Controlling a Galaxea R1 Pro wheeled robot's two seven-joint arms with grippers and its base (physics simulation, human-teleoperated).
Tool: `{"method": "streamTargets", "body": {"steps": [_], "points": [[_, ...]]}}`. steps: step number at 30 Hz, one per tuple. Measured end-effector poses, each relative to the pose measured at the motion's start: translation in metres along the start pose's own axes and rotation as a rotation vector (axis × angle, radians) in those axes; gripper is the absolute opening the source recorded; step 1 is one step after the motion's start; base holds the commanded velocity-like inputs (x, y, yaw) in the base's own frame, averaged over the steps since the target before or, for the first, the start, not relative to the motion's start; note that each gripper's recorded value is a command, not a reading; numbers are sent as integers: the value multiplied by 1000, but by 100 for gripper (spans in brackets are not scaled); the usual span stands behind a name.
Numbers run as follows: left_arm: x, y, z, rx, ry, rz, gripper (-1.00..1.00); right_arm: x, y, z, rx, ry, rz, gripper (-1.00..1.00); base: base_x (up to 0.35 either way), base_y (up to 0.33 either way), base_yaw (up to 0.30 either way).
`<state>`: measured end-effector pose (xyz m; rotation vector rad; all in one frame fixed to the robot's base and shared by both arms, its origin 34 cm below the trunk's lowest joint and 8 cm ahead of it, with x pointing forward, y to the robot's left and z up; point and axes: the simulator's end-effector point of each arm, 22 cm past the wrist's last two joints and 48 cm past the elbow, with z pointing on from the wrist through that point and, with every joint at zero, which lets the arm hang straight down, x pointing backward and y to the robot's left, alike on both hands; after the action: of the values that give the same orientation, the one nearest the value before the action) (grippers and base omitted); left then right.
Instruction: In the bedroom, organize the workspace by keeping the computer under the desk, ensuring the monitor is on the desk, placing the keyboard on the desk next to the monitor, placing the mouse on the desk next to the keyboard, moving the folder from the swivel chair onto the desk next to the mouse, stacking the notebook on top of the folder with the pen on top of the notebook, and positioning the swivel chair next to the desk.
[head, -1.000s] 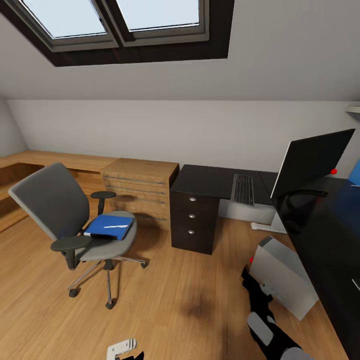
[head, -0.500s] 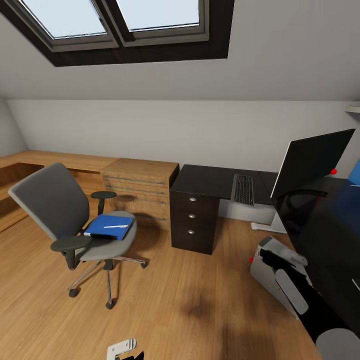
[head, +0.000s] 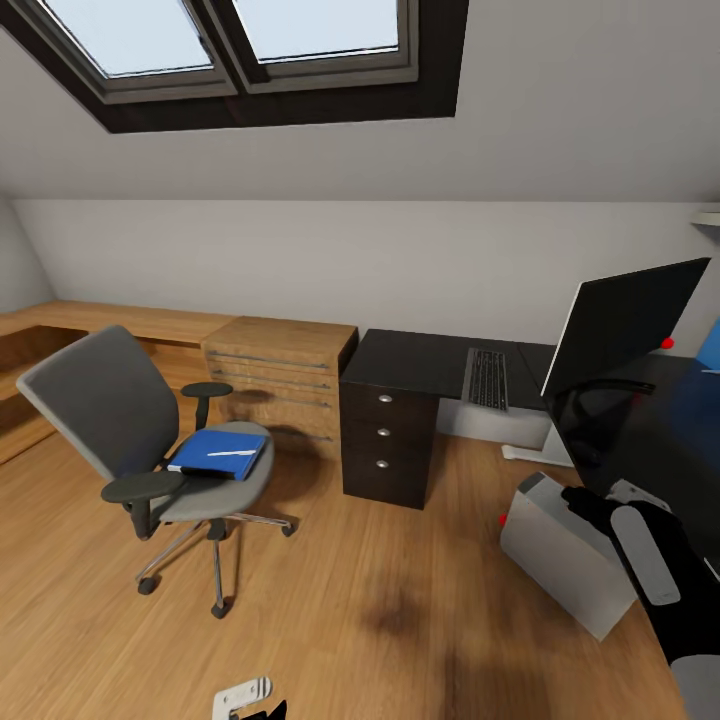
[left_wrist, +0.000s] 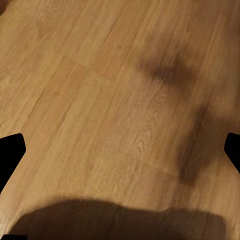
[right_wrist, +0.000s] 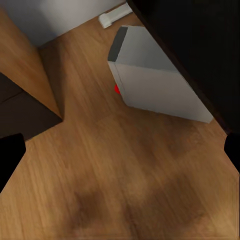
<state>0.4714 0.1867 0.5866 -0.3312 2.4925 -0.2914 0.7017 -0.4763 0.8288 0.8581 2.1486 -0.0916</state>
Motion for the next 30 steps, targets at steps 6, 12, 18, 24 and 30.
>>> {"method": "streamTargets", "body": {"steps": [6,12,18,24,30], "points": [[0,0,0,0,-1,1,100,5,-9,1,13,8,-5,100,0,0,-162],[0,0,0,0,-2,1,100,11,-19,2,40,8,-35,100,0,0,-206],[0,0,0,0,-2,1,100,15,-25,2,58,4,-55,100,0,0,-36],[0,0,0,-1,-2,2,100,14,-26,2,59,1,-57,100,-1,0,-3],[0,0,0,-1,-1,3,100,14,-26,2,61,2,-58,100,-182,-133,0]]}}
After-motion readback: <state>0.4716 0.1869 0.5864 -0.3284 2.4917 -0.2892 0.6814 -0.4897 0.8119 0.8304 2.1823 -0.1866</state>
